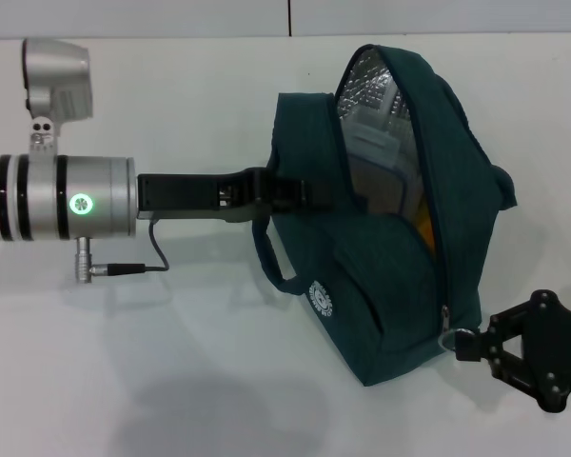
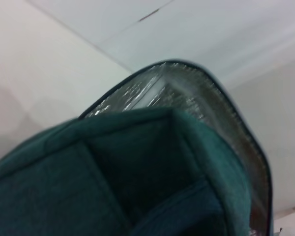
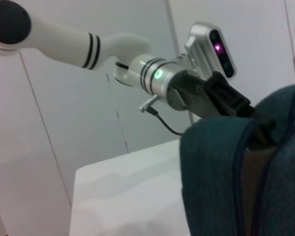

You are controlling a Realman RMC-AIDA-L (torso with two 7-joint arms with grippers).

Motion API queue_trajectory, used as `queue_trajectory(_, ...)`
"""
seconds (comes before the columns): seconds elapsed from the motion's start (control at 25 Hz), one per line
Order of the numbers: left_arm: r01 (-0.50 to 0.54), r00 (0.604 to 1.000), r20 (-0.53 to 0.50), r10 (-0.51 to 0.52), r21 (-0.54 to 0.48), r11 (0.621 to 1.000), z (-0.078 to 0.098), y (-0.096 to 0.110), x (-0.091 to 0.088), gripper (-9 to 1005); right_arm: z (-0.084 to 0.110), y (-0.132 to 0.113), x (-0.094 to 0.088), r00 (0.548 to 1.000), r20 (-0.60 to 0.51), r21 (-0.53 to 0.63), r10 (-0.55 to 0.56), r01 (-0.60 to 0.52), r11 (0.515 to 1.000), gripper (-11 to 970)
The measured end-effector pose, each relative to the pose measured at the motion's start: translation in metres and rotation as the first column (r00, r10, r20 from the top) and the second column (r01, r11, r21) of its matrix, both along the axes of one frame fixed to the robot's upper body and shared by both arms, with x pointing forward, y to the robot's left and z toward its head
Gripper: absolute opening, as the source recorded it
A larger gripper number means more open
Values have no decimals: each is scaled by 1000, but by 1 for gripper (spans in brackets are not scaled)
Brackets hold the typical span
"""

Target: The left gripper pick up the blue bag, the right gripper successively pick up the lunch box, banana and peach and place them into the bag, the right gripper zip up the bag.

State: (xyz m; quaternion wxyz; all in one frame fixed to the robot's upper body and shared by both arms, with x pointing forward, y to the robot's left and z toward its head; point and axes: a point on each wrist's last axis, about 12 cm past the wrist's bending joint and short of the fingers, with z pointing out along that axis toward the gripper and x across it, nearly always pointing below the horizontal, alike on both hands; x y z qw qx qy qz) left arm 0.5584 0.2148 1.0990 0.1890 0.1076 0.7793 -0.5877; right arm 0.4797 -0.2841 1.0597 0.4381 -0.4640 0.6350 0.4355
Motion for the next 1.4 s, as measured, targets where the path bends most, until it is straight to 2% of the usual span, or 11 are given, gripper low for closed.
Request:
queue_trajectory(0.04, -4, 1000, 18, 4, -8, 1000, -1, 1, -1, 57, 2, -1, 0, 1000, 6, 2, 5, -5, 1000, 5)
queue_trajectory(0.24, -14, 993, 117, 18, -29, 999, -5, 5, -6, 229, 10, -7, 0, 999, 33, 27, -12, 11, 1000, 5)
queue_trajectory(0.44, -34, 982, 183, 42, -48, 998, -6, 10, -8, 338, 19, -13, 3, 996, 66, 79, -53, 47, 996, 5)
queue_trajectory(0.68, -115, 938, 313, 145, -113, 987, -6, 26, -15, 469, 34, -12, 13, 991, 115, 141, -73, 56, 988, 6)
queue_trajectory(0.88, -194, 888, 391, 243, -161, 968, -9, 45, -26, 676, 49, -4, 30, 985, 150, 180, -82, 54, 982, 6)
queue_trajectory(1.0, -231, 871, 404, 281, -169, 958, -13, 54, -32, 884, 57, 3, 43, 981, 171, 189, -91, 58, 980, 6)
queue_trajectory(1.16, -271, 851, 417, 320, -175, 947, -18, 70, -45, 883, 72, 14, 65, 976, 192, 190, -105, 68, 980, 6)
queue_trajectory(1.4, -301, 834, 434, 339, -156, 941, -24, 87, -60, 882, 92, 44, 86, 971, 237, 186, -13, -33, 982, 6)
